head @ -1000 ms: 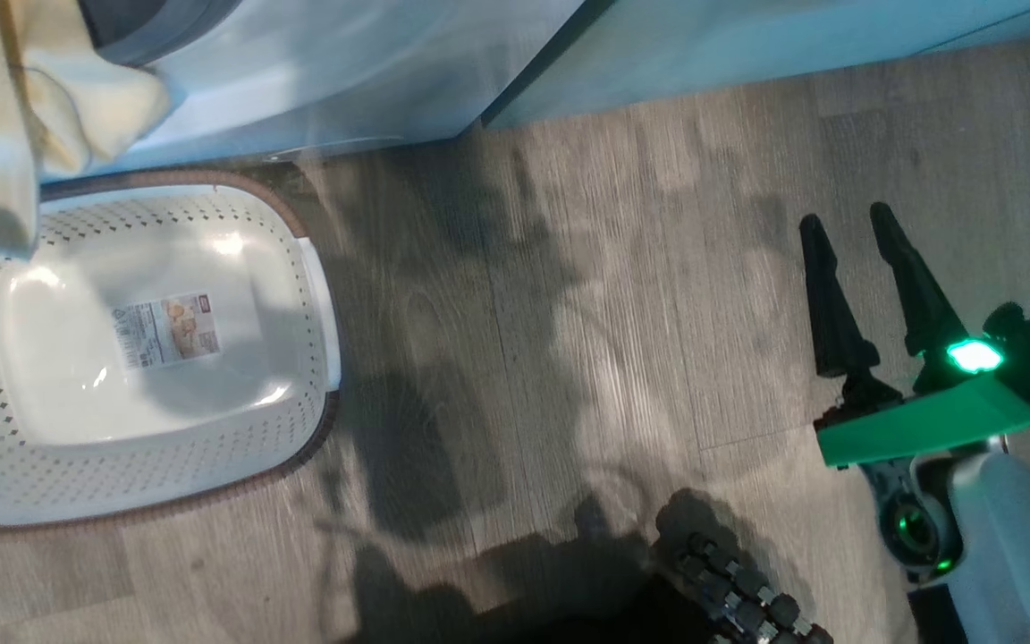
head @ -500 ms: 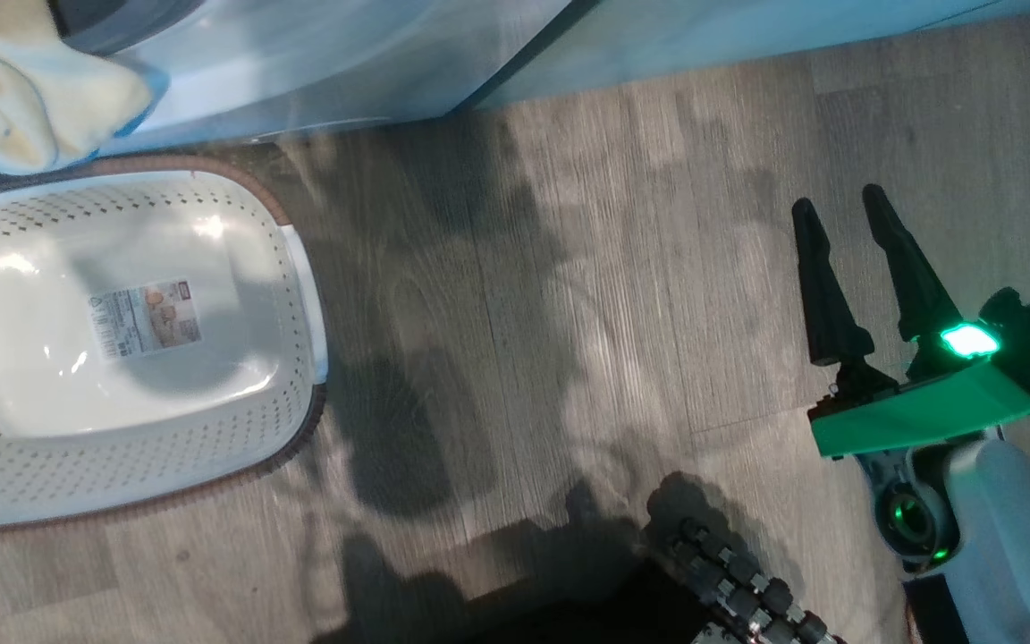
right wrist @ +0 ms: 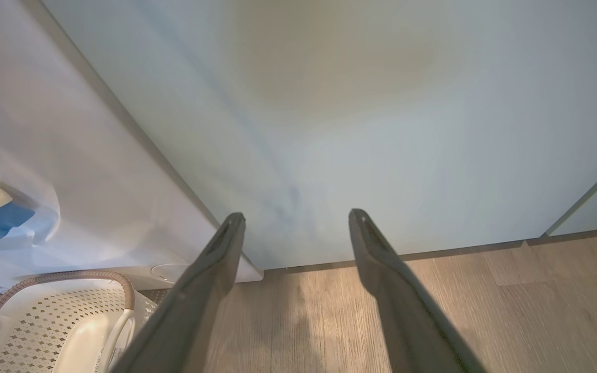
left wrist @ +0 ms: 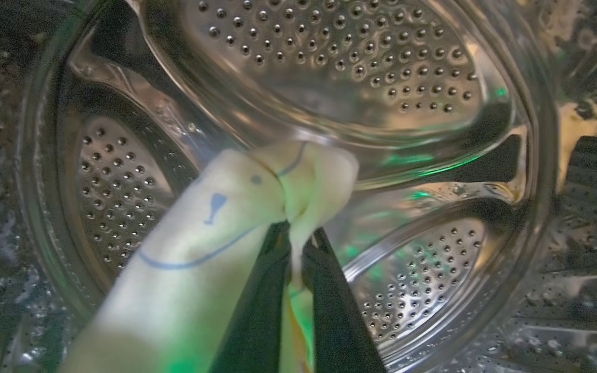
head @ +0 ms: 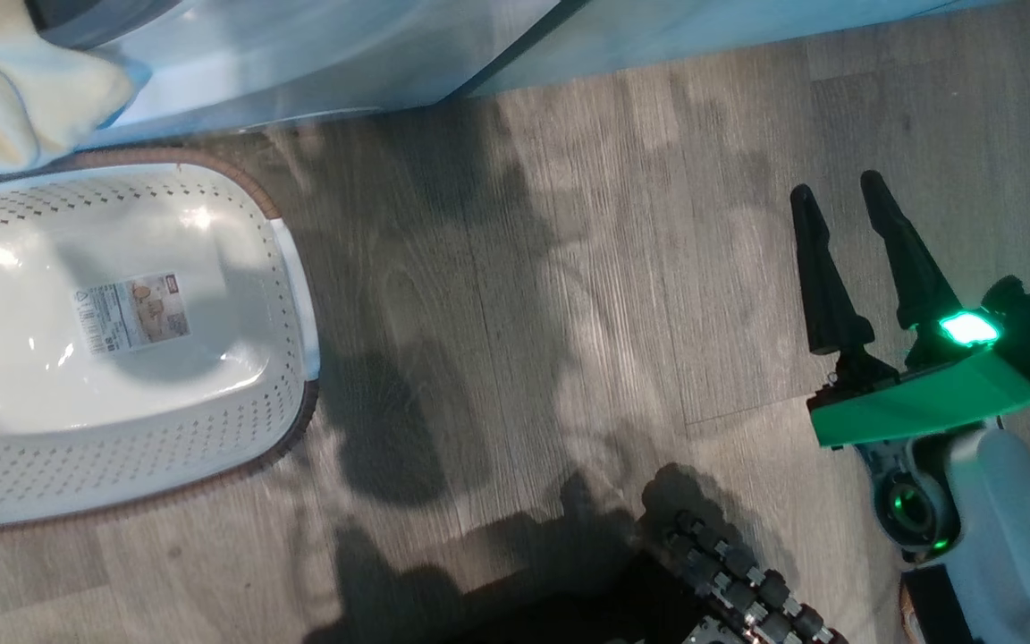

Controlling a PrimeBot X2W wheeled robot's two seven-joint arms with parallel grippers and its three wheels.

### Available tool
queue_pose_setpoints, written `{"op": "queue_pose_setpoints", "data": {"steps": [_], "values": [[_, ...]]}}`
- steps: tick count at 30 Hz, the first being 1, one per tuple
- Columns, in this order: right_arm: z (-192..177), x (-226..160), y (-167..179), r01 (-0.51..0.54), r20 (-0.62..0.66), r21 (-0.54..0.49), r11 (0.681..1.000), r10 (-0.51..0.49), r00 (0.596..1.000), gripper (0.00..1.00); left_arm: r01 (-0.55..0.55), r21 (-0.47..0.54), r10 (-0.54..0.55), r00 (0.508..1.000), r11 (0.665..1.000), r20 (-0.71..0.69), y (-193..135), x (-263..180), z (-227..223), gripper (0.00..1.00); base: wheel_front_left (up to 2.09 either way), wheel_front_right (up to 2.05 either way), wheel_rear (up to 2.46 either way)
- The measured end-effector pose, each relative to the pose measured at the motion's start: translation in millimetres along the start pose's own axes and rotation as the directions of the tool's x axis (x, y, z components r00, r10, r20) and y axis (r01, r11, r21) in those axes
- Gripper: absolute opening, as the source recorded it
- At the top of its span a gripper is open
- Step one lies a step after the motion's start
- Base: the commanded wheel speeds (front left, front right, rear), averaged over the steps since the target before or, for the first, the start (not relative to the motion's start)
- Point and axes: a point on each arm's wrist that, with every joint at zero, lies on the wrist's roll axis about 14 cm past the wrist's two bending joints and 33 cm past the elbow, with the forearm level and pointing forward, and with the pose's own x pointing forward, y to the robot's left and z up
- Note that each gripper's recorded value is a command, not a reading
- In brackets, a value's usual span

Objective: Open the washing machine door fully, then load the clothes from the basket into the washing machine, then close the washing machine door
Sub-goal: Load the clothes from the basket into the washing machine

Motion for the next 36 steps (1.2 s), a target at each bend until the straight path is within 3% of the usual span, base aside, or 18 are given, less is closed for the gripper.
{"op": "queue_pose_setpoints", "data": {"steps": [4,10,11,14,16,17,36], "values": [[-1.2,0.9,1.0,-0.003,-0.002,0.002,1.0,0.003,1.0,1.0,0.003,-0.011,-0.003,1.0,1.0,-0.005,-0.8,-5.9,-5.1,0.0,0.0,0.0,0.0],[1.0,1.0,2.9,-0.008,0.005,0.005,1.0,0.008,1.0,1.0,-0.017,0.022,0.02,0.991,1.0,-0.129,8.9,-23.8,-40.9,0.0,0.0,0.0,0.0],[1.7,0.9,3.2,-0.009,0.006,0.006,1.0,0.009,1.0,1.0,-0.02,0.024,0.024,0.989,0.999,-0.146,9.9,-25.8,-45.1,0.06,0.0,0.0,0.0],[3.5,0.8,3.2,-0.009,0.011,0.007,1.0,0.009,1.0,1.0,-0.005,0.041,0.012,0.983,0.999,-0.181,6.8,-29.1,-52.3,0.48,0.0,0.0,0.0],[4.9,0.7,3.6,-0.01,0.016,0.008,1.0,0.01,1.0,1.0,0.005,0.053,0.007,0.977,0.999,-0.213,5.1,-33.0,-59.4,0.92,0.0,0.0,0.0],[5.7,0.7,3.8,-0.01,0.018,0.009,1.0,0.01,1.0,1.0,0.008,0.057,0.005,0.974,0.998,-0.228,4.6,-35.2,-62.8,1.0,0.0,0.0,0.0],[36.7,-16.0,9.5,-0.023,0.096,0.014,1.0,0.021,0.995,1.0,0.026,0.085,0.015,0.889,0.996,-0.457,-5.5,-92.4,-89.3,1.0,0.0,0.0,0.0]]}}
